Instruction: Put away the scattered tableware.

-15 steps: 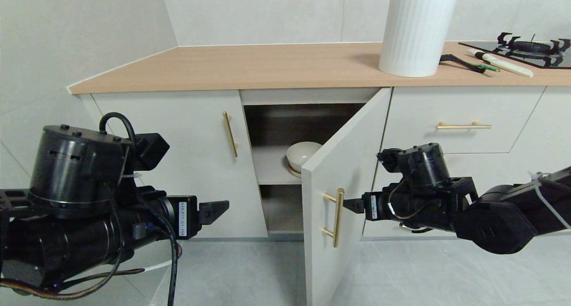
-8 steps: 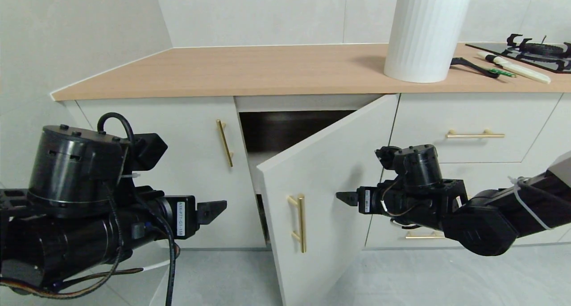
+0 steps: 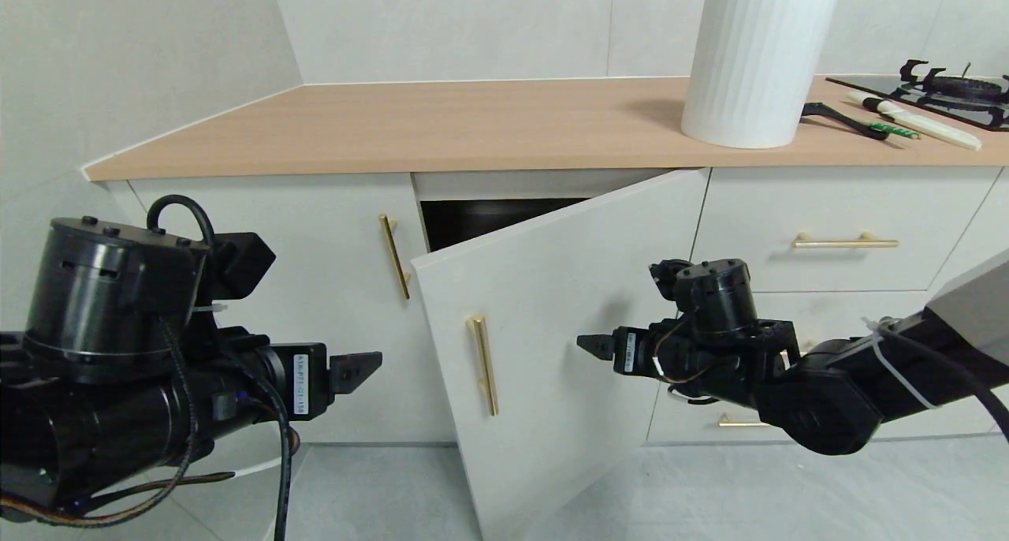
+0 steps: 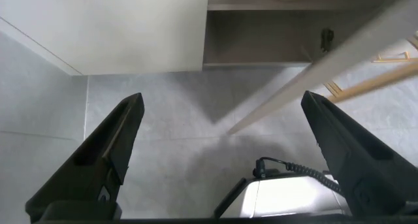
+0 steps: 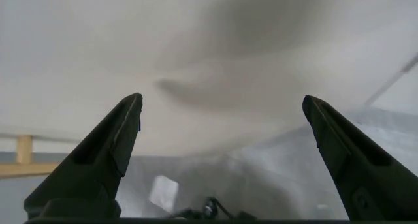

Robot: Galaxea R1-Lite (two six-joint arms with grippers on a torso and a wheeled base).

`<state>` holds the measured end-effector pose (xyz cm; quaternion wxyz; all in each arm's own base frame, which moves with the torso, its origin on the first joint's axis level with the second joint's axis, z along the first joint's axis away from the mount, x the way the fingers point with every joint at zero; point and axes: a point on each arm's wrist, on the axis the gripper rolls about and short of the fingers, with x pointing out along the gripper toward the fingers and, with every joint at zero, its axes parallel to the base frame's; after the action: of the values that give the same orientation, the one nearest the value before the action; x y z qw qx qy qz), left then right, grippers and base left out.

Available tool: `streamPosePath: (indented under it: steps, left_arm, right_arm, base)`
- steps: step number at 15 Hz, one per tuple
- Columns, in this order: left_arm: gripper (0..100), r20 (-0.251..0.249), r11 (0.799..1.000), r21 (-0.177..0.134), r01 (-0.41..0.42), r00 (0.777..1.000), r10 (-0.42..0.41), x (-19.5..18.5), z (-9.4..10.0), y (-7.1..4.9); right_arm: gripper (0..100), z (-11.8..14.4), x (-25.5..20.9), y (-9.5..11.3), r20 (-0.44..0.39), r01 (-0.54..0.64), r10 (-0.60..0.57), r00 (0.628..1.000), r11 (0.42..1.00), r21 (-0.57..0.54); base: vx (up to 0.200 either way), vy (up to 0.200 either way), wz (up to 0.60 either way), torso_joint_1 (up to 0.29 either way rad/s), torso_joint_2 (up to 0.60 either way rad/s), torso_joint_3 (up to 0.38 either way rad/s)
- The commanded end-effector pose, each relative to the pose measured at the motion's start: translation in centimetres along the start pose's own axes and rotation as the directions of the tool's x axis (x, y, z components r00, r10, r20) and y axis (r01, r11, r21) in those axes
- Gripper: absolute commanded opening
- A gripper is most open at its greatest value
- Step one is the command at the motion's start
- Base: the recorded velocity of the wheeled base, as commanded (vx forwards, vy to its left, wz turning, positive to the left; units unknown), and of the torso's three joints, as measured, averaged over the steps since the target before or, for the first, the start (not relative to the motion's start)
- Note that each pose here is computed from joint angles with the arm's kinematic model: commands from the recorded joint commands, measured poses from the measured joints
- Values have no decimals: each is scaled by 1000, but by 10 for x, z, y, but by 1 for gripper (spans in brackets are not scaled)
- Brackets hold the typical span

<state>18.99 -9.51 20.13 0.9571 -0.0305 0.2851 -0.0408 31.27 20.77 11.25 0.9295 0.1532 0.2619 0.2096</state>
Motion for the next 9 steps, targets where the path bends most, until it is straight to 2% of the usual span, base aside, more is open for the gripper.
streamPosePath:
  steps: [1, 4, 8, 9]
  left_arm:
    - [100, -3, 1000, 1, -1, 1000, 1, 1, 0, 0]
    - [100, -3, 1000, 1, -1, 1000, 1, 1, 0, 0]
    - [100, -4, 1000, 1, -1, 1000, 1, 1, 0, 0]
    - [100, -1, 1000, 0, 0, 1000, 0, 0, 0, 0]
  right_arm:
    - [100, -3, 13, 3, 22, 6, -7, 1000, 999, 38]
    - [100, -4, 32, 4, 70, 59, -64, 995, 996, 73]
    - [100, -1, 40, 5, 136, 62, -73, 988, 994, 86]
    - [100, 2, 48, 3, 167, 96, -111, 980, 991, 95]
  base:
    - [0, 0, 0, 0, 0, 0]
    - [0, 0, 0, 0, 0, 0]
    - [0, 0, 0, 0, 0, 0]
    - [0, 0, 0, 0, 0, 0]
